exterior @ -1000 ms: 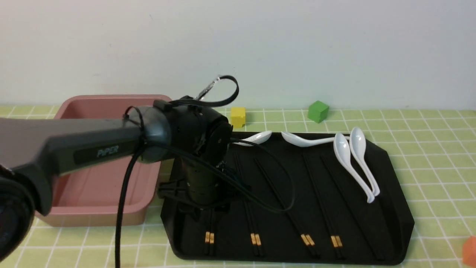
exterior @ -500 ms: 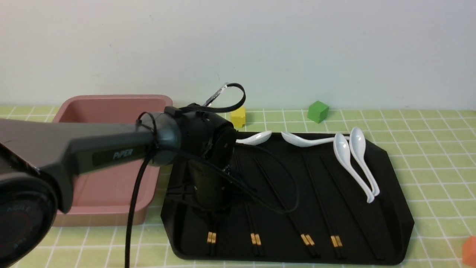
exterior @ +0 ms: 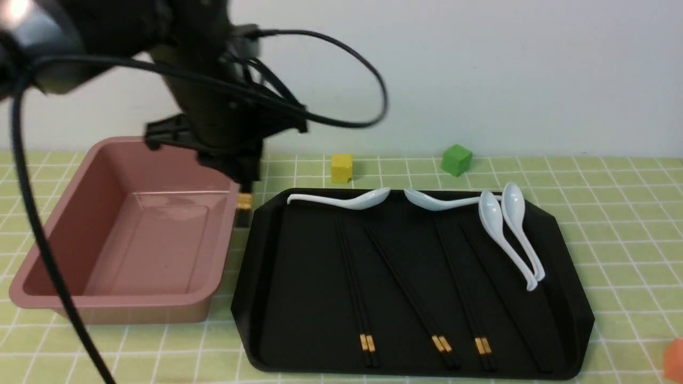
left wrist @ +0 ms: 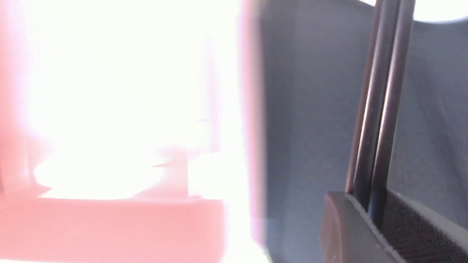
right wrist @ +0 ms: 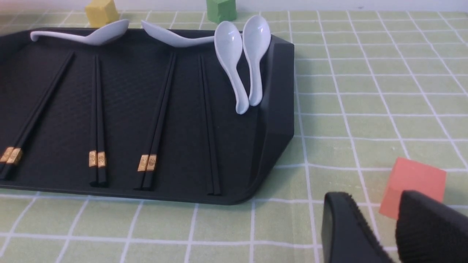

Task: On green tablecloth take chopsticks from black tray and put them in box.

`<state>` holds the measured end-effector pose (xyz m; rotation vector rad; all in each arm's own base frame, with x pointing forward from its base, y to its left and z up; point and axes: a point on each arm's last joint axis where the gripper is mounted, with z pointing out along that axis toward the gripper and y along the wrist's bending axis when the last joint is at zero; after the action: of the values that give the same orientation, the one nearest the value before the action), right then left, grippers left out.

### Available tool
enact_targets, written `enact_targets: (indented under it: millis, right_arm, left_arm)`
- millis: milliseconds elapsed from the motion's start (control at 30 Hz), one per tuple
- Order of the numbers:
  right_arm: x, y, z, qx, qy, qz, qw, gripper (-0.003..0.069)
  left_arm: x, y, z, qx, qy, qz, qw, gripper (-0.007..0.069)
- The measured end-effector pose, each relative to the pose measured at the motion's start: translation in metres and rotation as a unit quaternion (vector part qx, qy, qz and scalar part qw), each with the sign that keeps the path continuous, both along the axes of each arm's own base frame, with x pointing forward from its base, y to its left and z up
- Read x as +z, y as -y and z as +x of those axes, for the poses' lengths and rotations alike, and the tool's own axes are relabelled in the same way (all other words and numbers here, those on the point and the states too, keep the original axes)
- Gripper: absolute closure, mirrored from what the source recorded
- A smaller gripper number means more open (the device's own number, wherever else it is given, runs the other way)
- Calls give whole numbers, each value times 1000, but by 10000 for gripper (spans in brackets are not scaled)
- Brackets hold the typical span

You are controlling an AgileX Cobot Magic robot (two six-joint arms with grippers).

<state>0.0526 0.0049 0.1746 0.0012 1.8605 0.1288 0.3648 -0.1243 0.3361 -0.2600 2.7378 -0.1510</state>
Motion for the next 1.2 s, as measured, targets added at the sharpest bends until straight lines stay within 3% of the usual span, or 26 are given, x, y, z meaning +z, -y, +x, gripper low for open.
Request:
enact_targets:
  millis: [167,267,533,767,900,1200]
  right_arm:
    - [0,0,0,0,0,0,1000,419]
    - [0,0,0,0,0,0,1000,419]
    - [0,0,0,0,0,0,1000,419]
    - [0,0,0,0,0,0,1000,419]
    - [0,0,0,0,0,0,1000,419]
    - [0,0,0,0,0,0,1000,419]
  left_arm:
    - [-18,-63,19,84,-33,13,996,512]
    - [-46,-86,32,105,-61,22,992,512]
    - [-116,-85,62,51,-98,41,993,500]
    - [-140,-84,69,43,-114,45,991,360]
    - [-121,-84,62,25,-109,49,992,345]
    - [0,-90,6,-1,-7,49,999,632]
